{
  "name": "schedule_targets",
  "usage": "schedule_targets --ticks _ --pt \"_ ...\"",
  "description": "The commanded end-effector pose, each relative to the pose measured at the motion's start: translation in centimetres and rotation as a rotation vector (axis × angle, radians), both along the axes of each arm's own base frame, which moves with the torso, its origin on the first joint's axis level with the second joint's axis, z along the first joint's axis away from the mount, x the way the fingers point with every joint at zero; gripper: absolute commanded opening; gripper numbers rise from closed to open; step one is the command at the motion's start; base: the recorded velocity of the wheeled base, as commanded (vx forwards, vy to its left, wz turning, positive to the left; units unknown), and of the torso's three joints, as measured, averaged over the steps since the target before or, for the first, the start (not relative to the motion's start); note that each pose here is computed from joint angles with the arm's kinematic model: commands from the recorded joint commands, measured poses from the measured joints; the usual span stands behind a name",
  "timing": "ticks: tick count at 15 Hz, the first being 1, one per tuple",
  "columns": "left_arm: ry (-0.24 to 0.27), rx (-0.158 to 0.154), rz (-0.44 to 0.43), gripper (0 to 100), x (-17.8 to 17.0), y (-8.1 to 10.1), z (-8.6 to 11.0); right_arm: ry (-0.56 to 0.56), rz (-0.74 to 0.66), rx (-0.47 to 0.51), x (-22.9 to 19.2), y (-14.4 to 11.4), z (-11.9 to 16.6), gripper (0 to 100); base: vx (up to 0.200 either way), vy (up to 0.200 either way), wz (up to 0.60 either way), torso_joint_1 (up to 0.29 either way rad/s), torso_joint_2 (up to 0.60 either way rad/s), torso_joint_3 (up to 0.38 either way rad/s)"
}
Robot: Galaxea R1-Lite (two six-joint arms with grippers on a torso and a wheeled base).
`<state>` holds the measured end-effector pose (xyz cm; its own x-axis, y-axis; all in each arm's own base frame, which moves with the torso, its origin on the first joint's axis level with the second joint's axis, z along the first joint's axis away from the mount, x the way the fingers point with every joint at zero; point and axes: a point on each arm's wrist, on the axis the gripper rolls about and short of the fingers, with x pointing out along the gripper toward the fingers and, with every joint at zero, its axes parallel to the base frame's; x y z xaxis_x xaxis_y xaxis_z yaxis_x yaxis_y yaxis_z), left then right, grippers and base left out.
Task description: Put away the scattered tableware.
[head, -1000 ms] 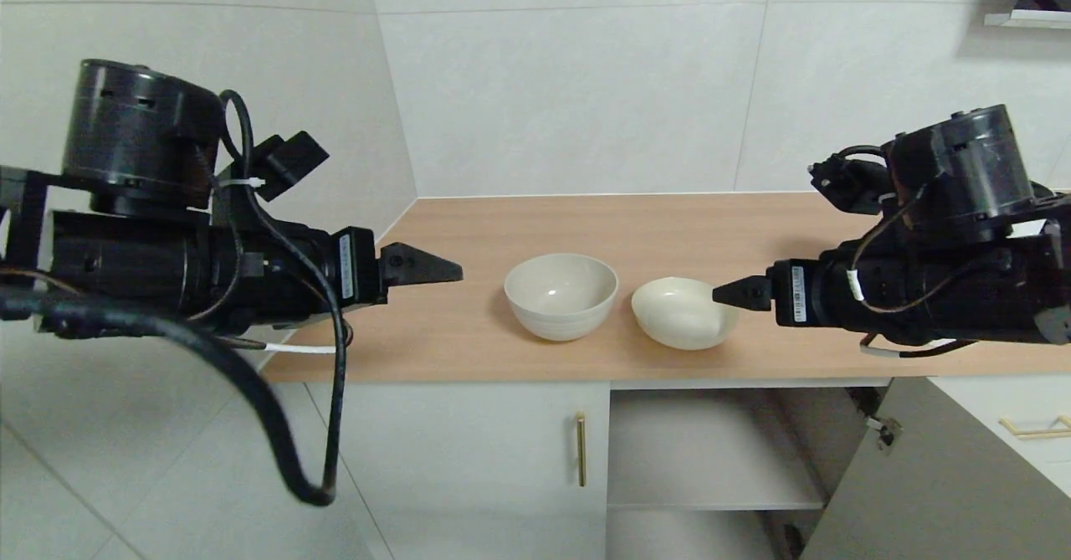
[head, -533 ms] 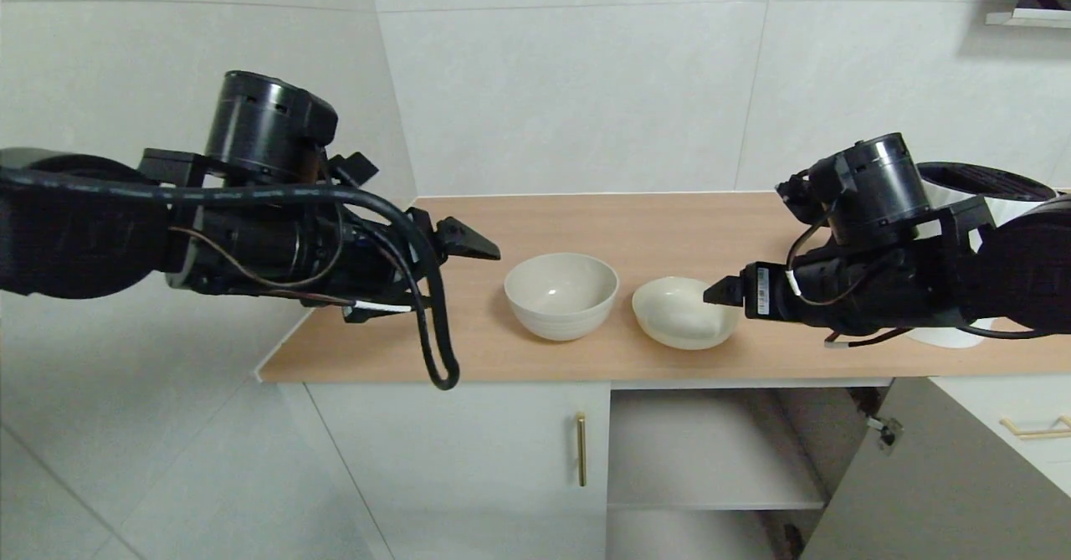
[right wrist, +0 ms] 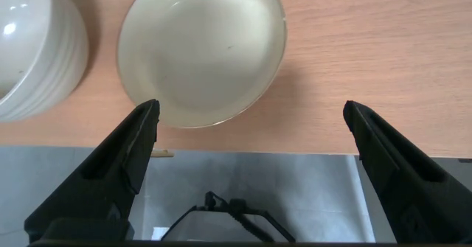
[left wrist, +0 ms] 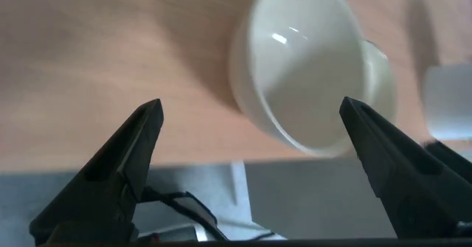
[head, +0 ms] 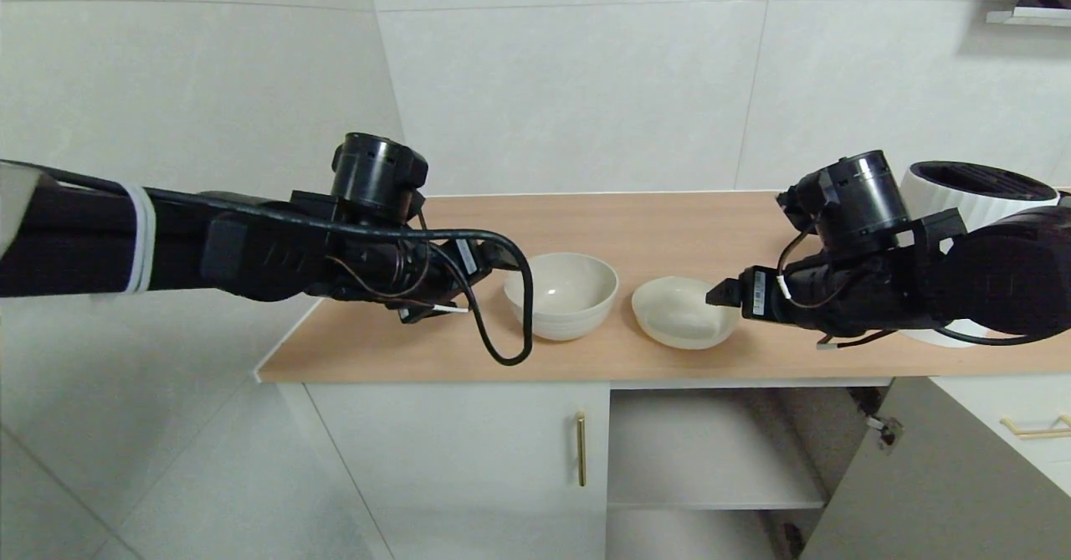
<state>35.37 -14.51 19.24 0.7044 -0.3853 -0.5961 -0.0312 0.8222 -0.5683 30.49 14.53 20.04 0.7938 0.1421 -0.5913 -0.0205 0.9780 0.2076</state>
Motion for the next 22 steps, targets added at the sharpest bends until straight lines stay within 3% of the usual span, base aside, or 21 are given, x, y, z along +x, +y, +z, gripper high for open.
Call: schedule_targets --ticks 1,3,5,11,12,22 --pt "0.04 0.022 0.008 100 1.3 -0.5 -2.3 0.003 0.0 -0.001 0.0 0.0 -0.1 100 0.0 0.0 0.0 0.0 0.0 0.0" --pt "0.038 0.031 0.041 100 2.3 -1.2 -3.3 0.001 0.0 -0.001 0.0 0.1 0.0 100 0.0 0.0 0.0 0.0 0.0 0.0" --pt "0.035 0.008 0.074 100 2.8 -1.8 -3.3 -0.003 0.002 0.001 -0.1 0.1 0.1 100 0.0 0.0 0.0 0.0 0.0 0.0" --pt "0.016 -0.003 0.062 100 2.7 -2.4 -3.2 -0.006 0.002 0.002 -0.2 0.0 0.2 100 0.0 0.0 0.0 0.0 0.0 0.0" --pt "0.016 -0.003 0.06 0 2.7 -2.5 -3.2 -0.006 0.002 0.002 -0.2 0.0 0.2 100 0.0 0.0 0.0 0.0 0.0 0.0" --pt "0.005 -0.008 0.062 0 2.3 -2.3 -2.5 -0.01 -0.002 0.007 -0.2 0.0 0.4 100 0.0 0.0 0.0 0.0 0.0 0.0"
